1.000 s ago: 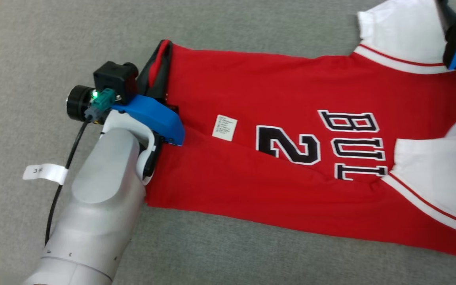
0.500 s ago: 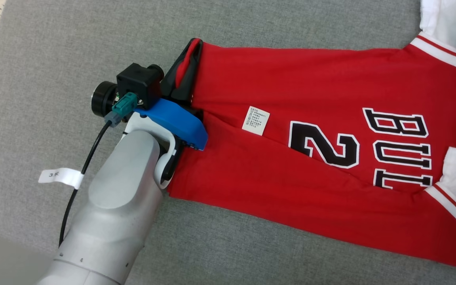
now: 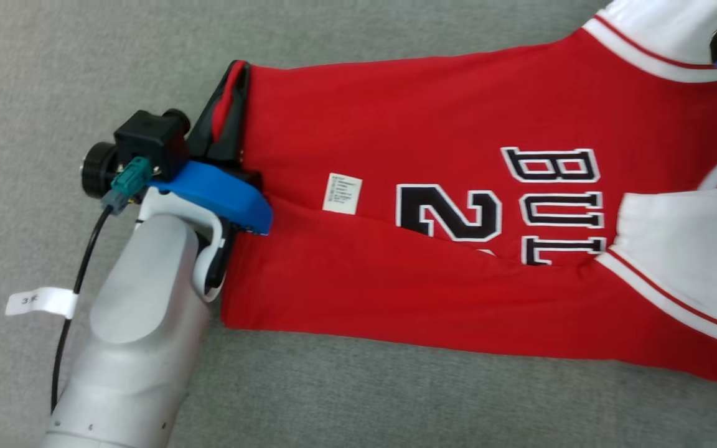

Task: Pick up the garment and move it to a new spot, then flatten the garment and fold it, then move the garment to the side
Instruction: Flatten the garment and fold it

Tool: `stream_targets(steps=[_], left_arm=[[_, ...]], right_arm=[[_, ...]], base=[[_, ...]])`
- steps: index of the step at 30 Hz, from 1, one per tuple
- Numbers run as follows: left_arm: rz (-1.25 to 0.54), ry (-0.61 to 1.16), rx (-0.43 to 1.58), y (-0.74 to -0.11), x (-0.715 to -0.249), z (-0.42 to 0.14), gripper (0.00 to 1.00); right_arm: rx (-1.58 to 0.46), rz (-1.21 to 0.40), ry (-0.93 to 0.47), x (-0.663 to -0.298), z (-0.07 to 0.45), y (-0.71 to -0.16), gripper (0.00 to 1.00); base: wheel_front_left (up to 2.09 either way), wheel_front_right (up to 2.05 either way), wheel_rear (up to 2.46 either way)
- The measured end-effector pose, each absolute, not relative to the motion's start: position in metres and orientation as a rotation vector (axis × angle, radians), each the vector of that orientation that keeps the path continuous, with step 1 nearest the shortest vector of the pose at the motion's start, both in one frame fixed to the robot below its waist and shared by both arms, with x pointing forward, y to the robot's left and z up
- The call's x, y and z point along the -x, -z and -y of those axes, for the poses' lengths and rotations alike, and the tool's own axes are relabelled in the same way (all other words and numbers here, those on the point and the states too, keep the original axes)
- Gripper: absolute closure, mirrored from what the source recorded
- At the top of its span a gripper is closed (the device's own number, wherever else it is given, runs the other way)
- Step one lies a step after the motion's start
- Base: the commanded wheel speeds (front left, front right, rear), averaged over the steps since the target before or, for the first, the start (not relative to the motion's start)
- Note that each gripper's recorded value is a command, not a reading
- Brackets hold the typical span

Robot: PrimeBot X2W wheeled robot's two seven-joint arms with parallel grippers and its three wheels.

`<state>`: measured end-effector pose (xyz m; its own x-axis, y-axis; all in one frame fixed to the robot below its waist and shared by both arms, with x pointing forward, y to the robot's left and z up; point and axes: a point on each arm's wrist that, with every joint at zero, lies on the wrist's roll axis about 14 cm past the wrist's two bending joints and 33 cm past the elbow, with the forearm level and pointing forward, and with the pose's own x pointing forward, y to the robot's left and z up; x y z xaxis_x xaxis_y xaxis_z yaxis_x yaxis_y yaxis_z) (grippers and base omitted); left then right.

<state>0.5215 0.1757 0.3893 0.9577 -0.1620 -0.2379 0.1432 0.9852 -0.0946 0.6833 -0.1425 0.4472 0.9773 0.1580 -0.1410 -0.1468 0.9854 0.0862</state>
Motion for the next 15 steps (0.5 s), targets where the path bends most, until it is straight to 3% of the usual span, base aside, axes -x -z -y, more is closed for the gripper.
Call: stream_targets(steps=[6, 15], left_arm=[[-0.205, 0.172, 0.040, -0.404, -0.521, -0.174, 1.00], [-0.181, 0.192, 0.000, -0.416, -0.494, -0.168, 1.00]], right_arm=[[-0.141, -0.050, -0.135, -0.643, 0.163, -0.468, 1.00], [-0.272, -0.074, -0.073, -0.535, 0.195, -0.454, 1.00]], base=[[0.00, 0.00, 0.00], [0.00, 0.00, 0.00]])
